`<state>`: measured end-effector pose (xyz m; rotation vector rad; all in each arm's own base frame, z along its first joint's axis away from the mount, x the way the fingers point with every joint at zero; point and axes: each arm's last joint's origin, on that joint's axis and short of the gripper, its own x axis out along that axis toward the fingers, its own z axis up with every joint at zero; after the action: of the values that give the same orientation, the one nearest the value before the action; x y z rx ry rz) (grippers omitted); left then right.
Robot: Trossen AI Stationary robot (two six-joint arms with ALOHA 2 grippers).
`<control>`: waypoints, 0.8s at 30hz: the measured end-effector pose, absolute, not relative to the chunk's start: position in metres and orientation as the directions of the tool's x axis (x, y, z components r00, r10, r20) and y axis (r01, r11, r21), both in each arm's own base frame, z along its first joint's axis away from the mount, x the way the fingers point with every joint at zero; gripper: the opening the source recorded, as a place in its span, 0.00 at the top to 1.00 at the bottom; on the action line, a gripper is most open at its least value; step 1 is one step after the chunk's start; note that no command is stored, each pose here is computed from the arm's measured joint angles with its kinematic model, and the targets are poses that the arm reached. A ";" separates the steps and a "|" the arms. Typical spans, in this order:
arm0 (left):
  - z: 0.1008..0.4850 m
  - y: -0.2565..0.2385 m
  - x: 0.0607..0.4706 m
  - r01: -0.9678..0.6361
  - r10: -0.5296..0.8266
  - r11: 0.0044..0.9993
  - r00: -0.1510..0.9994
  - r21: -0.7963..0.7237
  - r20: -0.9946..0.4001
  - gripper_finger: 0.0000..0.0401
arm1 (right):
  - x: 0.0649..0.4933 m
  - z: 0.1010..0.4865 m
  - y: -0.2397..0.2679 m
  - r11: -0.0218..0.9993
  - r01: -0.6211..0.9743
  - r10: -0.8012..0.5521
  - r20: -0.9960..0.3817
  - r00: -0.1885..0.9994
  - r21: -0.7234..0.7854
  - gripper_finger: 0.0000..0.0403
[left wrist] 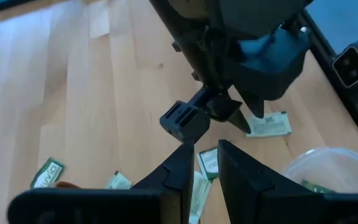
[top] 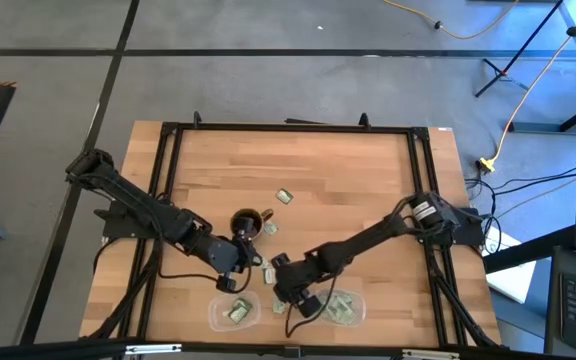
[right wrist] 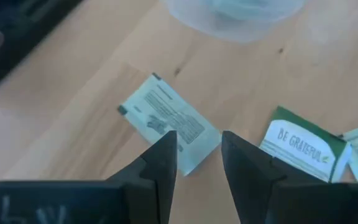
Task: Pick and place items into bin
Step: Put the white stevia packet into the right transparent bin
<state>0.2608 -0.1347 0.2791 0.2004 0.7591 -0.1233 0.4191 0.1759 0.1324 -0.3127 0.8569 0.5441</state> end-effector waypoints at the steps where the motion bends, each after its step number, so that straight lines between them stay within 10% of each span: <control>1: 0.279 -0.135 0.261 0.180 -0.037 0.975 0.718 0.133 -0.695 0.84 | 0.420 0.130 0.175 0.819 -0.571 0.320 -0.791 0.521 -0.045 0.68; 24: 0.277 -0.134 0.259 0.163 -0.030 0.979 0.701 0.119 -0.712 0.84 | 0.423 0.116 0.175 0.831 -0.556 0.288 -0.832 0.474 -0.030 0.97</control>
<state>0.2589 -0.1340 0.2772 0.1785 0.7872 -0.1081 0.4233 0.1747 0.1160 -0.3160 0.9448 0.5266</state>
